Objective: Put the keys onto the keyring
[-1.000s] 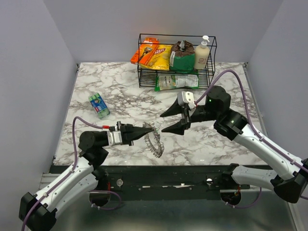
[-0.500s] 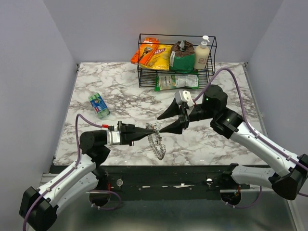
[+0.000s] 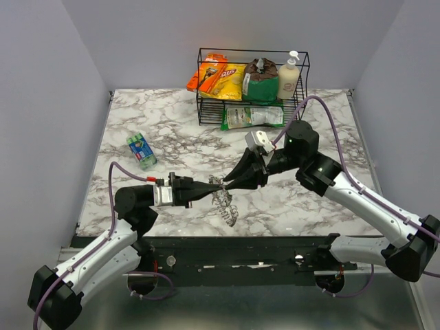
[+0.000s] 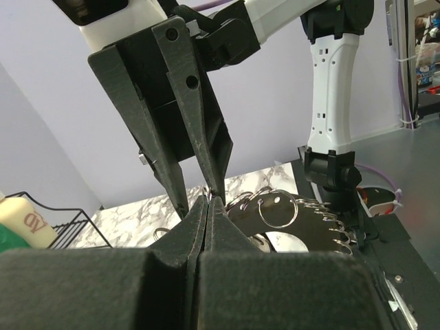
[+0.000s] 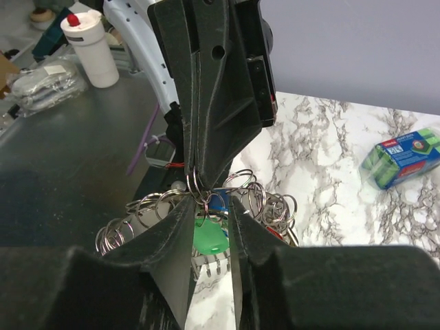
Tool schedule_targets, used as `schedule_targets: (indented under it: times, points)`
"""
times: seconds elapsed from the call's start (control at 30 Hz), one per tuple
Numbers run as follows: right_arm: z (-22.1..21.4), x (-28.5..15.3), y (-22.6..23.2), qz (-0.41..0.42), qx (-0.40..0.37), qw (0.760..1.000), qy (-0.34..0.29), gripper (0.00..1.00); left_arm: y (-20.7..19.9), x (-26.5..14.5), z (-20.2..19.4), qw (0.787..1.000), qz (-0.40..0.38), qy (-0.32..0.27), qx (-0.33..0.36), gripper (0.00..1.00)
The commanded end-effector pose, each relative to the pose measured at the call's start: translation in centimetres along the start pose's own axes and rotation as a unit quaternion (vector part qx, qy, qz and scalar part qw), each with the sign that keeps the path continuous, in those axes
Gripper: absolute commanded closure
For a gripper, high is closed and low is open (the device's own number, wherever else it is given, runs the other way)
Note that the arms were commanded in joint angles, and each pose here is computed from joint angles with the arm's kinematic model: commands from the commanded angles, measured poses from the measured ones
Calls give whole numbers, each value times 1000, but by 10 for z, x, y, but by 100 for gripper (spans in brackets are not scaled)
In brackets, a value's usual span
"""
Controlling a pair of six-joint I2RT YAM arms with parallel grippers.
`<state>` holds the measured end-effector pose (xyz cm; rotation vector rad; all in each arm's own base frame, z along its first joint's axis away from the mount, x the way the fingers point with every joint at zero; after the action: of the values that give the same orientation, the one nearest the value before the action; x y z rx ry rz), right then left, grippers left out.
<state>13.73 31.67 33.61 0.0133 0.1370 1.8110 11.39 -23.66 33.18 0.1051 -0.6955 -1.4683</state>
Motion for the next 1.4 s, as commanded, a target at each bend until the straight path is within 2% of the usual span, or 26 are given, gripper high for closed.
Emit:
schedule_targets:
  times: [0.0,0.27,0.57,0.63,0.7,0.93,1.13,1.27,1.37]
  points:
    - [13,4,2,17,-13,1000,-11,69,4,6,22,999,-7,-29,38,100]
    - [15,4,6,28,-14,999,-13,86,5,5,20,999,-5,-25,35,100]
    - [20,5,14,55,-16,998,-30,87,6,6,20,999,-3,-24,37,100]
    - [20,5,14,55,-15,998,-29,95,6,6,20,999,-3,-23,35,100]
    - [19,6,15,58,-12,998,-28,98,7,6,20,999,-5,-23,35,100]
    - [19,6,17,68,-10,997,-28,99,7,8,18,999,-11,-14,29,100]
    - [20,4,13,45,-14,998,-28,99,7,4,9,999,-8,18,28,100]
    - [17,2,9,25,-16,999,-21,99,8,0,3,999,3,46,16,74]
    - [16,3,5,15,-17,1000,-17,99,8,-2,0,998,2,68,12,65]
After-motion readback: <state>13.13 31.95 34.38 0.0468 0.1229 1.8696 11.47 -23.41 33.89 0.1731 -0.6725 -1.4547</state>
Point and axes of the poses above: each gripper's point midway between its finger pads, its own x axis out along the fingers, its own y axis along the line the jaws close on, z = x × y, the point moved 2 cm from there along -x, back along the fingers, and after that the axes turned 8 degrees about x, right-handed, at the moved point
